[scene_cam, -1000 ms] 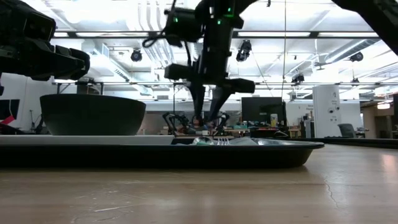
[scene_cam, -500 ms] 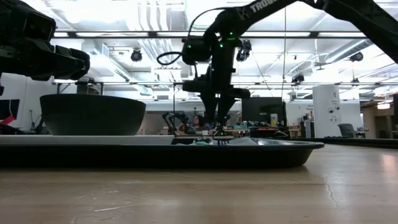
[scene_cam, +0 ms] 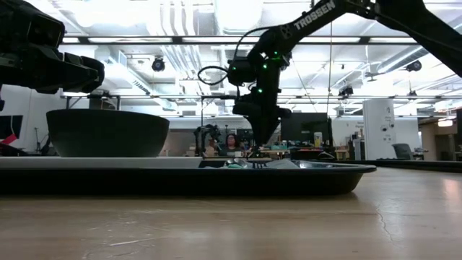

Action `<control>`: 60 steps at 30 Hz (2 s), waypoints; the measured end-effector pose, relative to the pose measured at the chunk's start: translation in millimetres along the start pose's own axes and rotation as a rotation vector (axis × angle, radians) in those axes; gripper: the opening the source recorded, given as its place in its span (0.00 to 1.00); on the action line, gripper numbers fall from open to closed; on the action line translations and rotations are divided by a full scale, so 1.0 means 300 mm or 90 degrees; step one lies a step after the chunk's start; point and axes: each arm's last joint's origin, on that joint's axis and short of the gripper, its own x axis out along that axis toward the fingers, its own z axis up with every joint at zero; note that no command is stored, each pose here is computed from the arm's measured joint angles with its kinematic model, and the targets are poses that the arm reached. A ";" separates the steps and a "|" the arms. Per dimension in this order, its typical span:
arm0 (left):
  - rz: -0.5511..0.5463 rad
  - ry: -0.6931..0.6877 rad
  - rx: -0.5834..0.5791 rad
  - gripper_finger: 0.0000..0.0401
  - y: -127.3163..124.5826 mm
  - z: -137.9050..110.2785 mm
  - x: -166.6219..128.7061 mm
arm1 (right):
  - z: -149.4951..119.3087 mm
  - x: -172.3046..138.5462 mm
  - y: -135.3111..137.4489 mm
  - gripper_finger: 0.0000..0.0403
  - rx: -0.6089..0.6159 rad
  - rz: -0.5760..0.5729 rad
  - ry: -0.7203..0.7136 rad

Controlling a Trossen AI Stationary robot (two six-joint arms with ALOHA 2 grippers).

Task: Set up tray
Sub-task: Put the white knife to the right of the white fork on the gray napkin on the black tray

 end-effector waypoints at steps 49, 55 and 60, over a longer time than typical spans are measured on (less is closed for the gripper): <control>0.000 0.000 0.000 0.06 0.000 0.000 0.000 | 0.081 0.274 -0.337 0.30 -0.317 0.106 -0.014; 0.000 0.000 0.000 0.06 0.000 0.000 0.000 | 0.078 0.276 -0.336 0.19 -0.319 0.105 -0.010; 0.001 0.000 0.000 0.06 0.000 0.000 0.000 | 0.081 0.277 -0.337 0.06 -0.320 0.103 -0.015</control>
